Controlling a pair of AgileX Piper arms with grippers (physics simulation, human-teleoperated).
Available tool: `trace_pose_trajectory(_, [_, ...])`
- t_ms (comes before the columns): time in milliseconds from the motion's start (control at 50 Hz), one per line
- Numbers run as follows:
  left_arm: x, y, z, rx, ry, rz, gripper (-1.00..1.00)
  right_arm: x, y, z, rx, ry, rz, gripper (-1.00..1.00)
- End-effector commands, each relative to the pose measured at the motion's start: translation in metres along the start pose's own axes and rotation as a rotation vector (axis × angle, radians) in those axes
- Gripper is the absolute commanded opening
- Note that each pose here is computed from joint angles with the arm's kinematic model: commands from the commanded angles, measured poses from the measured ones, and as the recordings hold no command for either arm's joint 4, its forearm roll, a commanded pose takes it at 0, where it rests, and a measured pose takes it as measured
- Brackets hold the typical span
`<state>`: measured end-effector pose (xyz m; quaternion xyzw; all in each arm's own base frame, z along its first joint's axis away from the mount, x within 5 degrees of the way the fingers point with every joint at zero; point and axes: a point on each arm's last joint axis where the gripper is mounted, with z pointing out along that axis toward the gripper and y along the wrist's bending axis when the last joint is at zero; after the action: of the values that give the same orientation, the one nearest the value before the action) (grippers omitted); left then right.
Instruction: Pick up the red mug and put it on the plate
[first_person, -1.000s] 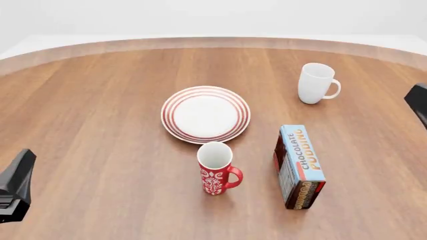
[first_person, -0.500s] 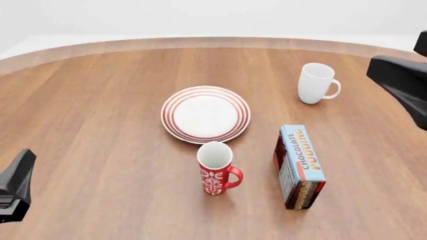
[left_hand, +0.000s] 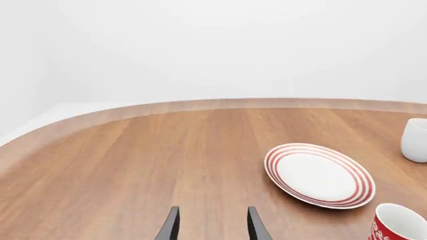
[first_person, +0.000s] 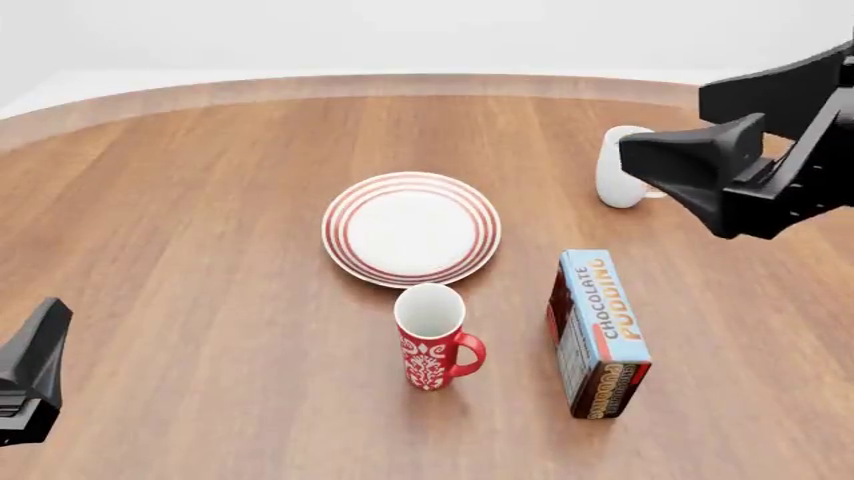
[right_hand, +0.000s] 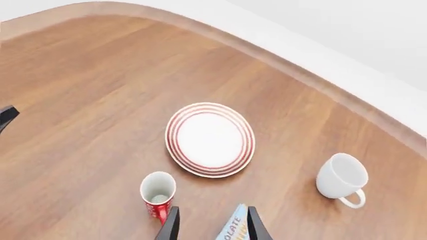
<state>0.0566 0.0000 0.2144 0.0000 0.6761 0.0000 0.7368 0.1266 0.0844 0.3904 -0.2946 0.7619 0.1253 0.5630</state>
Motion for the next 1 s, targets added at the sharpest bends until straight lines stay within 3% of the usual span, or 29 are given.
trace_pose_trajectory(20, [0.000, 0.000, 0.000, 0.000, 0.000, 0.000, 1.00, 0.006, 0.009, 0.024, -0.057, 0.102, -0.010, 1.00])
trace_pose_trajectory(320, [0.000, 0.000, 0.000, 0.000, 0.000, 0.000, 1.00, 0.023, 0.016, 0.044, -0.084, 0.173, 0.002, 1.00])
trace_pose_trajectory(340, [0.000, 0.000, 0.000, 0.000, 0.000, 0.000, 1.00, 0.024, 0.018, 0.045, -0.097, 0.175, -0.024, 1.00])
trace_pose_trajectory(680, [0.000, 0.000, 0.000, 0.000, 0.000, 0.000, 1.00, 0.044, 0.027, 0.058, -0.121, 0.216, 0.004, 1.00])
trace_pose_trajectory(1000, [0.000, 0.000, 0.000, 0.000, 0.000, 0.000, 1.00, 0.064, 0.041, 0.080, -0.167, 0.272, -0.021, 1.00])
